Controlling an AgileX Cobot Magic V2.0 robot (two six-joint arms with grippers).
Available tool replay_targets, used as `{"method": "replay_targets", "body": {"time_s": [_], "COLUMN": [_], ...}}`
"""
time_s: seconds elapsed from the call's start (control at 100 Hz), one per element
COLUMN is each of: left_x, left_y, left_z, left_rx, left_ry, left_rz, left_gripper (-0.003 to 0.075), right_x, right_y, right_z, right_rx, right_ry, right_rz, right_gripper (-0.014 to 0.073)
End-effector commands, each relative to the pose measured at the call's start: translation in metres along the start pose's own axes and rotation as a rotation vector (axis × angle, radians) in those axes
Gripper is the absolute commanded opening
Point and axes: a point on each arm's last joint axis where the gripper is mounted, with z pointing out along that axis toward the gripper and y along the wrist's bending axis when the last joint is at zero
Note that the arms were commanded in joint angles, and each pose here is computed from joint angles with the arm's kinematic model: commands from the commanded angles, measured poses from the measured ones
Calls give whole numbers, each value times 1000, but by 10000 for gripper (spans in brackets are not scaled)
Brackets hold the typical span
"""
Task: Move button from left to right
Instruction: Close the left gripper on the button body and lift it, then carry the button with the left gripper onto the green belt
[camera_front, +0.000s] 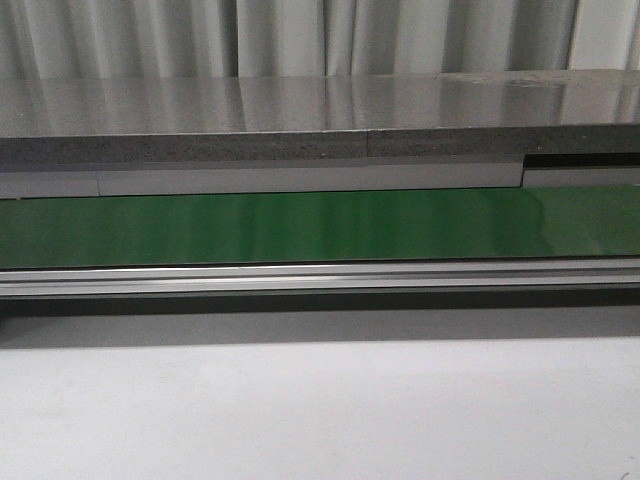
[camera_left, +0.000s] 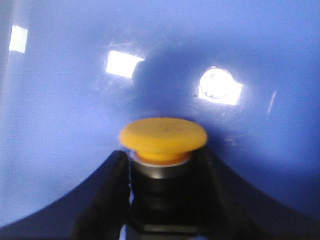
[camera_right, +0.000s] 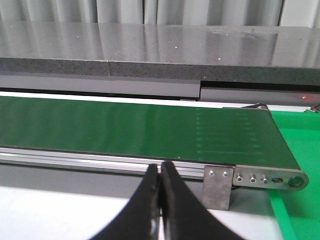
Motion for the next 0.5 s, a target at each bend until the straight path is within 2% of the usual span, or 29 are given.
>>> {"method": "replay_targets", "body": {"time_s": [0.0,0.14,0.3,0.49], "left_x": [-11,-11,-13,-12], "left_y": [2,2,4,3], "left_z": [-25,-33,-59,-107], "left_rx": [-4,-8,-14,-1], "left_ry": [-89,-103,-171,-286], "left_rz": [-10,-8,-11,-31], "left_gripper": [113,6,-9,-9], "right_x": [-13,-13,-13,-13], "right_y": [-1,-1,-1,-1], "right_z": [-3,-3,-3,-3], "right_rx": [10,10,10,10], "right_ry": [-118,-118,-118,-118], "right_rz": [-10,-10,-10,-10], "right_gripper": [-68,-68,-68,-68]}}
